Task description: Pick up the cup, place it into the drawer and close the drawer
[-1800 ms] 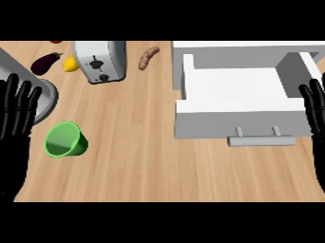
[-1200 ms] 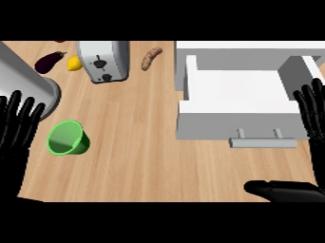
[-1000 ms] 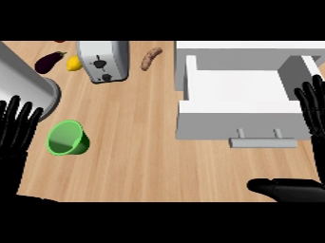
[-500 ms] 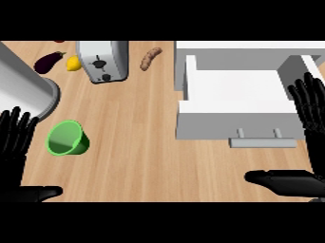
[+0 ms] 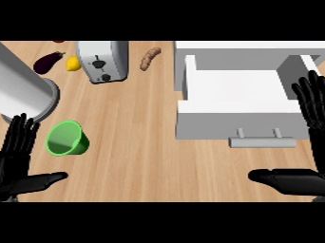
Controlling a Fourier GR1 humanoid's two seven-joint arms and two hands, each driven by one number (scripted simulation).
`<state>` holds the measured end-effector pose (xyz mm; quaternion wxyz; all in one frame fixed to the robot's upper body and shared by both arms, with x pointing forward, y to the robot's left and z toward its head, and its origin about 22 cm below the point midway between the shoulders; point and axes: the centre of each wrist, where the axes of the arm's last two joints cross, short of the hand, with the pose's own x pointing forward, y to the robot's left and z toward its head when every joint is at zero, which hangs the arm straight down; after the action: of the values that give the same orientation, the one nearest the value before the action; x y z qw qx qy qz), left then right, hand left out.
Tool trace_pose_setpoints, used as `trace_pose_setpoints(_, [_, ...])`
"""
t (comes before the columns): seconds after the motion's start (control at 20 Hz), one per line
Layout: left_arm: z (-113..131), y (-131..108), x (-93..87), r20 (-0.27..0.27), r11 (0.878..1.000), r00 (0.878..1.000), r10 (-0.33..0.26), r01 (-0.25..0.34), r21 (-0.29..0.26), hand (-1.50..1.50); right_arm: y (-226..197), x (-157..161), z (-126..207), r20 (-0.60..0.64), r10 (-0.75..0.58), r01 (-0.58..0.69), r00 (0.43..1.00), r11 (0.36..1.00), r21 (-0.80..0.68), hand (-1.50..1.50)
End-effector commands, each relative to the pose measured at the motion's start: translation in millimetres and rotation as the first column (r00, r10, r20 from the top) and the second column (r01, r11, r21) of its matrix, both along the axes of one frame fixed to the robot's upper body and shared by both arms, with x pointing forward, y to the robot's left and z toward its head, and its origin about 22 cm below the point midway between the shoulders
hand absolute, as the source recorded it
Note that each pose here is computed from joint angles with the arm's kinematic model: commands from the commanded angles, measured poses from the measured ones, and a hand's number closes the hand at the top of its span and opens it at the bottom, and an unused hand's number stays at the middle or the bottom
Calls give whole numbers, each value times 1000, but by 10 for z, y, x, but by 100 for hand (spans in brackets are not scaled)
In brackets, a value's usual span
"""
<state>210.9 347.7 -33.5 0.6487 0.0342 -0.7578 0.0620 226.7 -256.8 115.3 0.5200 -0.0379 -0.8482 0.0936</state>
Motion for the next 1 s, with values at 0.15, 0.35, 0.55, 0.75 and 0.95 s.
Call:
trace_pose_setpoints(0.15, [-487,163,29,-70,999,996,48,-47,19,-150,191,-7,80,-7,8,-8,1000,1000,6,-150])
trace_pose_setpoints(0.35, [-715,288,55,-57,998,997,57,-56,11,-150,-39,90,-48,-8,13,-13,1000,1000,3,-150])
trace_pose_setpoints(0.55, [-912,453,9,-56,997,995,78,-79,-16,-150,60,0,-97,-3,8,-8,1000,1000,8,-150])
trace_pose_setpoints(0.75, [-954,479,87,-36,998,997,64,-64,-1,-150,148,140,-81,1,14,-14,1000,1000,6,-150])
trace_pose_setpoints(0.95, [-958,612,68,-13,995,995,96,-96,-31,-150,-85,39,69,5,23,-23,1000,1000,-8,-150])
